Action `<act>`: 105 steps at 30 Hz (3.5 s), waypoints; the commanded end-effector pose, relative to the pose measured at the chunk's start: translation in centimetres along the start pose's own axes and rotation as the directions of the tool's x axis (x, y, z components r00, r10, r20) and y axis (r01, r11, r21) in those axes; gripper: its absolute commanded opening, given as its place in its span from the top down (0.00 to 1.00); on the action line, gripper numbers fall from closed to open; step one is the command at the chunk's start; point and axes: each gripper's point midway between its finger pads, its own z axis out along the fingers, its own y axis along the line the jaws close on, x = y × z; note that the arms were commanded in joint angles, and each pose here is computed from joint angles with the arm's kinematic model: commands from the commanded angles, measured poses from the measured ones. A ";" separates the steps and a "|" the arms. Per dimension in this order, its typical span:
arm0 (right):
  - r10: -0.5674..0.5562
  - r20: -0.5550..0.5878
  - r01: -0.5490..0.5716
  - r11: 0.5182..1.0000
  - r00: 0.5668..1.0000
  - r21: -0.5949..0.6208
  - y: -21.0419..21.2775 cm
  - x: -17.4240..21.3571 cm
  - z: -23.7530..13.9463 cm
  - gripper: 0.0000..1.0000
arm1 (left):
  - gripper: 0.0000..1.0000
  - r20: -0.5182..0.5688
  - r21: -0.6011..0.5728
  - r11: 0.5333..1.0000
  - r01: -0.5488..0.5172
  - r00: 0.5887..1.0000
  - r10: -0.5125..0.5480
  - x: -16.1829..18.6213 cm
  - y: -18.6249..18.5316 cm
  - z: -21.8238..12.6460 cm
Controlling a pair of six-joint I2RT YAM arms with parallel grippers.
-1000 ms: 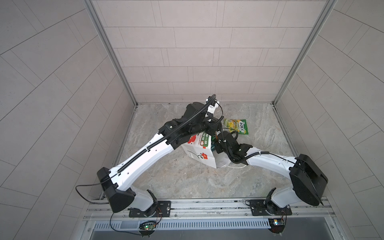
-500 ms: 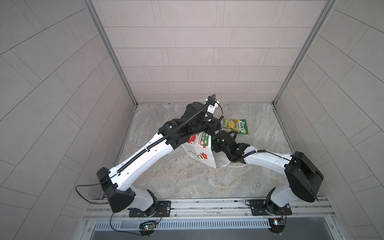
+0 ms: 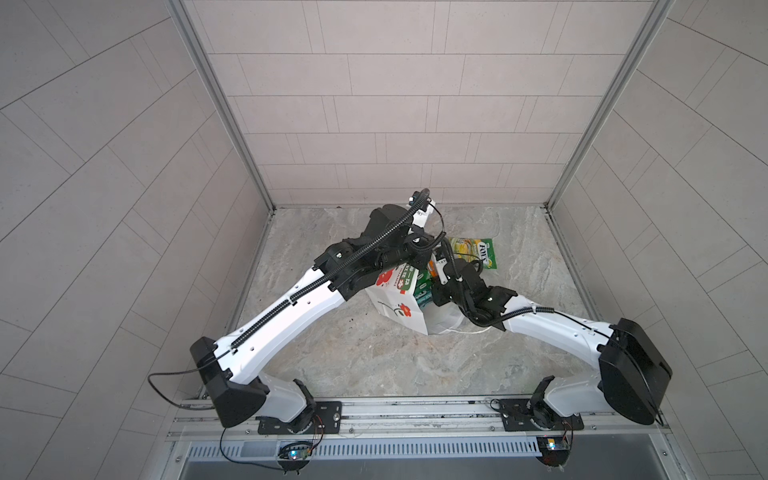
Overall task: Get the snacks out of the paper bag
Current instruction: 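Pinch the orange FOX'S pack inside the bag with the right gripper, then lift the orange FOX'S pack up out of the bag with the right gripper, then carry the orange pack beside the green pack and lower it with the right gripper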
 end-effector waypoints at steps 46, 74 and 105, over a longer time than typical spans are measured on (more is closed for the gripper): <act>0.075 0.448 0.057 0.960 0.891 -0.275 3.0 -15.0 -18.2 1.00 | 1.00 0.077 -0.200 0.980 0.014 0.997 0.001 -2.1 2.5 -1.1; 0.059 0.617 -0.105 0.994 0.784 0.038 -7.1 -22.7 -26.0 1.00 | 1.00 0.100 -0.268 0.963 0.019 0.995 0.008 -2.3 4.5 -2.6; 0.338 0.312 -0.436 0.833 0.888 0.340 -30.4 -11.9 -7.3 1.00 | 1.00 0.095 -0.255 0.967 -0.010 0.995 0.035 -1.9 4.3 -2.7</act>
